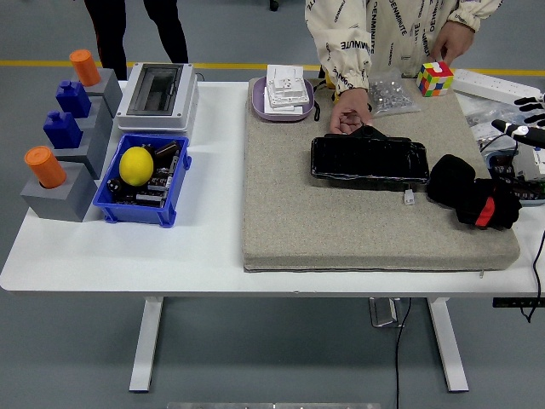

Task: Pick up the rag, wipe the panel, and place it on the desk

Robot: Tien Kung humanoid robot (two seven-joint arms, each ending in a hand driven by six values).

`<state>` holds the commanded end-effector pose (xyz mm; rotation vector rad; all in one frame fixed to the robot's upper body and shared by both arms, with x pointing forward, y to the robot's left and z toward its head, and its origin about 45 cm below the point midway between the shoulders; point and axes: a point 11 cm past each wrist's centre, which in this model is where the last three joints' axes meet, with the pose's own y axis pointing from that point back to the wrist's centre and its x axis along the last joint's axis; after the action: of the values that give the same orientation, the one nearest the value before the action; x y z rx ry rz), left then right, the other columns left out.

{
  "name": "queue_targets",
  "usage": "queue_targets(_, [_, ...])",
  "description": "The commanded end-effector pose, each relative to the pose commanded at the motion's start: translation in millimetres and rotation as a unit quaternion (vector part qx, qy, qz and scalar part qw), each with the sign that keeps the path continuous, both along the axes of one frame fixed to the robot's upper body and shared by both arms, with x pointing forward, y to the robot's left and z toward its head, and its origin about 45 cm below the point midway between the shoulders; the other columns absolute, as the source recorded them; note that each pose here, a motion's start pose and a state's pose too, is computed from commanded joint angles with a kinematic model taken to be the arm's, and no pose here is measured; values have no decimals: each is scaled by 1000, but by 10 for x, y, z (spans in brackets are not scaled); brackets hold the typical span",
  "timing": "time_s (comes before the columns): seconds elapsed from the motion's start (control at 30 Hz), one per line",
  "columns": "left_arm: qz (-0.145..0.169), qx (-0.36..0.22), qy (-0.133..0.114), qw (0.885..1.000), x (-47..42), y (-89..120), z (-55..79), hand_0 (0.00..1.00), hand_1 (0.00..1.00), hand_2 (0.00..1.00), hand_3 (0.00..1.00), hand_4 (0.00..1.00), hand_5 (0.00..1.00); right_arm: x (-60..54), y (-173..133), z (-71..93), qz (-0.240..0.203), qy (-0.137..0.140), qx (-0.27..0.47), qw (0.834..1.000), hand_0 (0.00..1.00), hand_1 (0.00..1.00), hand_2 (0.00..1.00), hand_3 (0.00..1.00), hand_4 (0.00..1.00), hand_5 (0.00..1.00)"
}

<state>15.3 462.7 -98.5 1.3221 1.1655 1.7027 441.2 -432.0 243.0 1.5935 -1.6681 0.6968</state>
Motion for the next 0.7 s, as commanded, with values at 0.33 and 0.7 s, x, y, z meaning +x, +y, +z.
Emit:
queue_targets(0.33, [1,-1,0,1000,-3,-7,-3,644,693,735,563,597,471,16,71,-4,19,15,-73,997,741,689,760,749,998,612])
queue_targets(0.7, [1,-1,-1,1000,6,-9,-3,644,692,735,563,597,471,17,116,-67,33,32,-127,991,751,693,765,756,998,609])
